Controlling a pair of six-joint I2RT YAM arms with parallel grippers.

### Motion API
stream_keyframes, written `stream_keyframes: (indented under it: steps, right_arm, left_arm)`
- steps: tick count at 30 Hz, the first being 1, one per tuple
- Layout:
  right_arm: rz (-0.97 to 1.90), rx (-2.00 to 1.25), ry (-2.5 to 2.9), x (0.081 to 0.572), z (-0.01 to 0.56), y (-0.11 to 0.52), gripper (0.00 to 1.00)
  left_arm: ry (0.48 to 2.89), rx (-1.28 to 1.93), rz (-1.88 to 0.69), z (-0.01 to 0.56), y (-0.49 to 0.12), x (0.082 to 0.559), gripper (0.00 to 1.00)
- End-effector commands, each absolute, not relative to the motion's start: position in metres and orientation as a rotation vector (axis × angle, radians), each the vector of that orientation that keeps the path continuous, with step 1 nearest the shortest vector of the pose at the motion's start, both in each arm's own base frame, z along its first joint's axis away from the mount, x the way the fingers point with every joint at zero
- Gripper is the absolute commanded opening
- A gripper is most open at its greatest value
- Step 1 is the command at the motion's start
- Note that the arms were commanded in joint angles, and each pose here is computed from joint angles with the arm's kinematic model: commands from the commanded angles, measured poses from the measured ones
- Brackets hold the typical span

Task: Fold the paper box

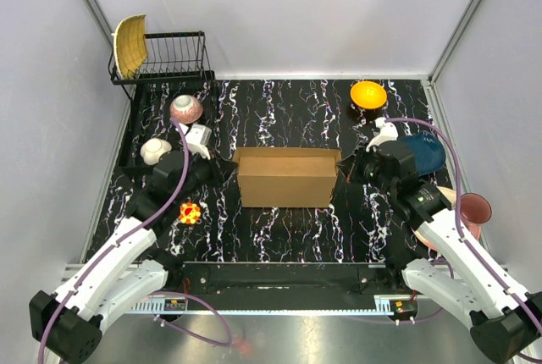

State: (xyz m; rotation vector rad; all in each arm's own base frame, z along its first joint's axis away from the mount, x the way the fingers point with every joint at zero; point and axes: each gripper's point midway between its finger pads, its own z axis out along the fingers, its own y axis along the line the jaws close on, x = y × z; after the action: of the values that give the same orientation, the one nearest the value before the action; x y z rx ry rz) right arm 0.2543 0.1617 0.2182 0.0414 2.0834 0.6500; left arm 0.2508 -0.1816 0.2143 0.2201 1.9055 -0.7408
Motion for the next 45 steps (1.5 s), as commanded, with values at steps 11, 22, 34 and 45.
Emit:
stream_keyframes:
  steps: [11,22,34,45]
  right_arm:
    - [0.557,0.031,2.231,0.238,0.177,0.150,0.00]
    - [0.624,0.038,2.204,0.237,0.199,0.158,0.00]
    - [0.627,0.035,2.208,0.237,0.199,0.159,0.00]
    - [0.622,0.021,2.207,0.238,0.198,0.159,0.00]
  left_arm:
    - [1.770,0.197,-0.762,0.266,-0.182,0.257,0.24]
    - [1.857,0.254,-0.711,0.241,-0.180,0.254,0.29]
    - [1.914,0.287,-0.684,0.224,-0.179,0.252,0.28]
    - [1.881,0.250,-0.702,0.239,-0.179,0.254,0.01]
